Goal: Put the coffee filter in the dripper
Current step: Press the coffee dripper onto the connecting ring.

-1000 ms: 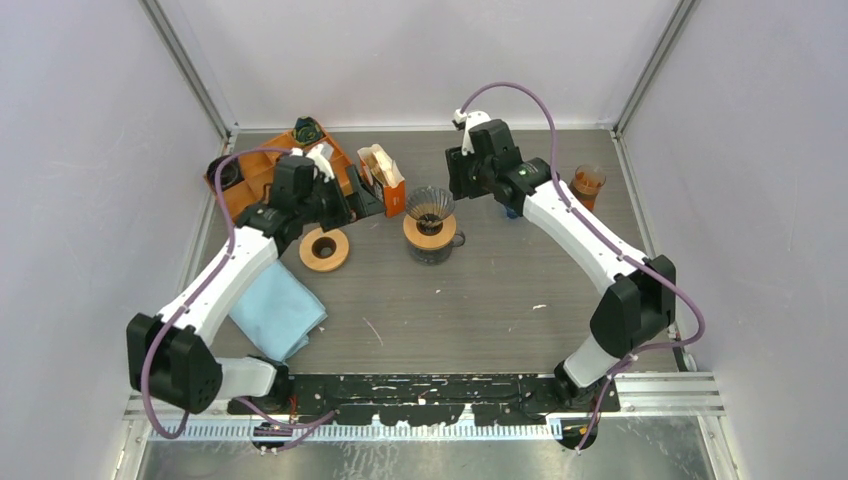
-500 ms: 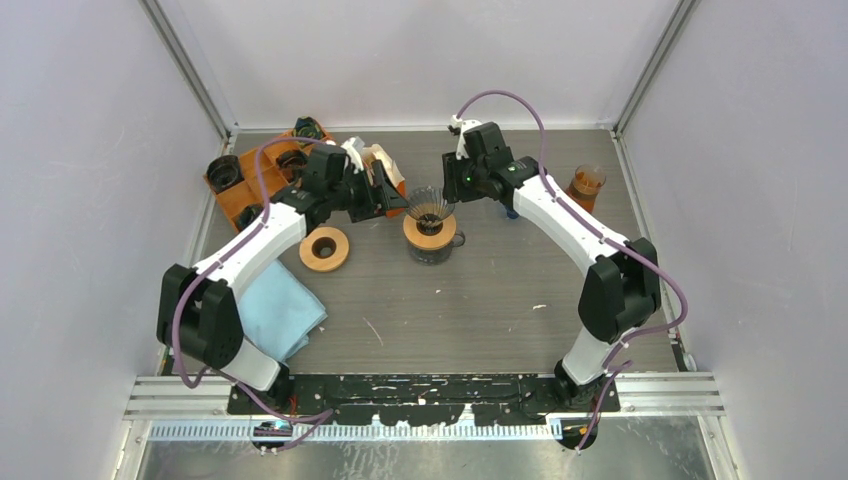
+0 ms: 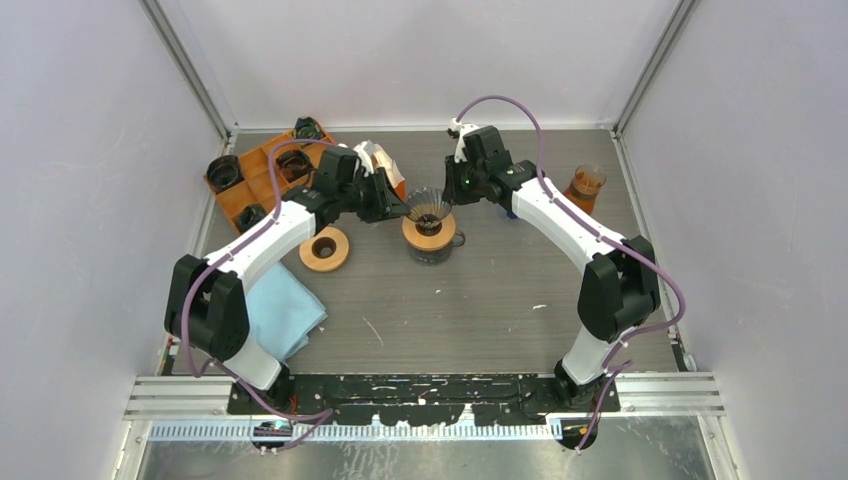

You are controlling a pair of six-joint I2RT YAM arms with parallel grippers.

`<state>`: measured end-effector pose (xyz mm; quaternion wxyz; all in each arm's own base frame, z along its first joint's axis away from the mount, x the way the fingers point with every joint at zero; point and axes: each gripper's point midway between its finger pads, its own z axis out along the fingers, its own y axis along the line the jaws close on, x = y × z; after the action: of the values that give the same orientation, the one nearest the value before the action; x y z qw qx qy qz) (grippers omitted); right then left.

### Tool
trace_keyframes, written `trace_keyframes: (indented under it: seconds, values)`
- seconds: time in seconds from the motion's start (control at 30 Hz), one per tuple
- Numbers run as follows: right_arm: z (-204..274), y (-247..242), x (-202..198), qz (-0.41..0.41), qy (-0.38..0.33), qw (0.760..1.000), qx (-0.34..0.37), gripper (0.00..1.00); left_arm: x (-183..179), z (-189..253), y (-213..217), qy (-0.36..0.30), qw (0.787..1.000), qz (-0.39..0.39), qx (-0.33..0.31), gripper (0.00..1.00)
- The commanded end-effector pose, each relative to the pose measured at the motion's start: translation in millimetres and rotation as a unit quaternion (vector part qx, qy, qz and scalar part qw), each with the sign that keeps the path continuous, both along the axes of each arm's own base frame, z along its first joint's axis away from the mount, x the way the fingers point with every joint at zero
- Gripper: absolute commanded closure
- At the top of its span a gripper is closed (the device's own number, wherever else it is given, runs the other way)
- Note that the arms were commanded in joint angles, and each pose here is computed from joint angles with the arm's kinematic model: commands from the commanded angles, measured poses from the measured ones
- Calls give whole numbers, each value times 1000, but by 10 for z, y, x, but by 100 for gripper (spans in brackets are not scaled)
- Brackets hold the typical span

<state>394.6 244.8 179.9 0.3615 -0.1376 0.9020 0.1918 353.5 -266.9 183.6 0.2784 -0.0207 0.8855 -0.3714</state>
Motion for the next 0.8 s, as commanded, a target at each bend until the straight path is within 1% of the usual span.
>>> trace_keyframes:
  seconds: [0.0, 0.07, 0.2, 0.4, 0.57, 0.77]
  values:
    - [132, 28, -2, 2, -17, 1000, 23, 82, 80, 206, -116, -37, 999, -19, -15, 66]
    - [108, 17, -11, 1, -15, 1000, 21, 84, 85, 187, -123, -37, 999, -20, -12, 70]
    - [44, -8, -42, 1, -11, 1000, 15, 92, 84, 132, -147, -33, 999, -24, -2, 77]
    - [23, -55, -96, 7, -20, 1000, 9, 99, 53, 93, -186, -38, 999, -31, 15, 85]
    - [-41, -114, -148, 15, -27, 1000, -5, 99, 7, 45, -220, -44, 998, -36, 34, 89]
    - [-208, -156, -225, 25, -20, 999, -25, 99, -52, -37, -228, -51, 996, -39, 64, 91]
